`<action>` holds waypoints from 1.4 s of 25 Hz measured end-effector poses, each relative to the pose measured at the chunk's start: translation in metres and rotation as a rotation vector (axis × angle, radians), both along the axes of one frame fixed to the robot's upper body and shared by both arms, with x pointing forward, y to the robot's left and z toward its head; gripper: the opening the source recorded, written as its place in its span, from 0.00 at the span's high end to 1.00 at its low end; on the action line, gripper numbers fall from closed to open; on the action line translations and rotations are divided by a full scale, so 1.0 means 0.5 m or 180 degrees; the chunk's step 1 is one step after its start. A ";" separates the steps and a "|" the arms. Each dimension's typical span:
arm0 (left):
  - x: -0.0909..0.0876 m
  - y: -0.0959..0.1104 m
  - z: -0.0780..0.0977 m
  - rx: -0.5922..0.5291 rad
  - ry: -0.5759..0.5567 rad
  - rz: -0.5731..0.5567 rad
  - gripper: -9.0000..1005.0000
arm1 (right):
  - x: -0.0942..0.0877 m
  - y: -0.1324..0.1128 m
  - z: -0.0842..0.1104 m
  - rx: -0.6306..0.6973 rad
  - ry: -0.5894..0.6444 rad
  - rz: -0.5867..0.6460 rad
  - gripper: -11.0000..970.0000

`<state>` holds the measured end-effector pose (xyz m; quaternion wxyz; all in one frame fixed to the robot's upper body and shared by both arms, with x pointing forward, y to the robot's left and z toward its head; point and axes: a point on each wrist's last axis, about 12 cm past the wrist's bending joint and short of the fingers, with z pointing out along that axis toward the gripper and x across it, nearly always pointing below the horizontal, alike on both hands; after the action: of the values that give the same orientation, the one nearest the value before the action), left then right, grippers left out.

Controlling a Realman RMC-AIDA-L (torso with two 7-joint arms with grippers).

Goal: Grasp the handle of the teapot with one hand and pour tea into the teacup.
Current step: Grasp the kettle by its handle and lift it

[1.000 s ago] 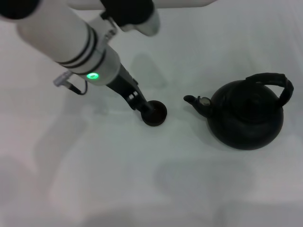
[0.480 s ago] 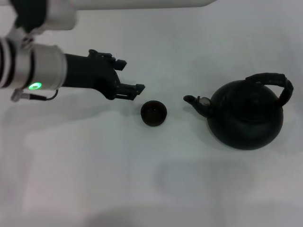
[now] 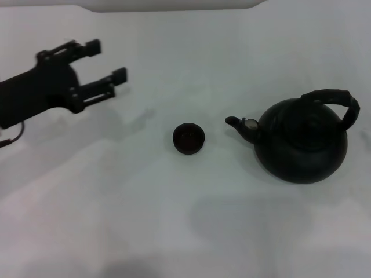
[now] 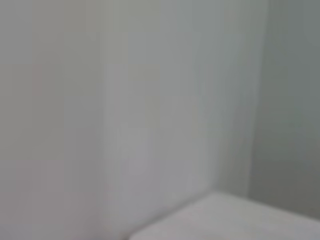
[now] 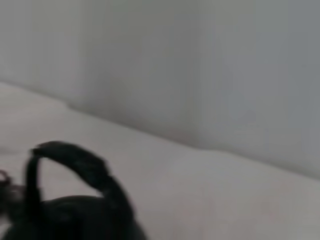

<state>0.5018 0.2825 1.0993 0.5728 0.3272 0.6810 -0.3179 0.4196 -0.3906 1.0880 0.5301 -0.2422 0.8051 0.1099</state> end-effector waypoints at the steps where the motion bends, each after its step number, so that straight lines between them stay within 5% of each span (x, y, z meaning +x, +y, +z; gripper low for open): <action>1: -0.008 0.012 -0.008 -0.0088 -0.0047 0.0067 0.23 | -0.003 0.010 0.002 0.0024 0.0047 0.0082 0.14; 7: -0.031 0.049 -0.040 -0.0303 0.0050 0.0308 0.23 | -0.002 0.058 0.011 0.0346 0.0227 0.0436 0.14; 15: -0.032 0.048 -0.042 -0.0294 0.0039 0.0278 0.23 | 0.052 0.105 0.004 0.0403 0.0261 0.0751 0.14; 25: -0.034 0.053 -0.038 -0.0325 0.0010 0.0290 0.23 | 0.079 0.098 -0.013 0.0146 0.0344 0.0657 0.15; 35: -0.026 0.051 -0.037 -0.0310 0.0004 0.0308 0.23 | 0.079 0.073 -0.012 0.0087 0.0309 0.0426 0.33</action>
<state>0.4888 0.3083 1.0806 0.6024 0.2654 0.6801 -0.3228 0.4589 -0.3541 1.0820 0.4852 -0.2826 0.8103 0.1677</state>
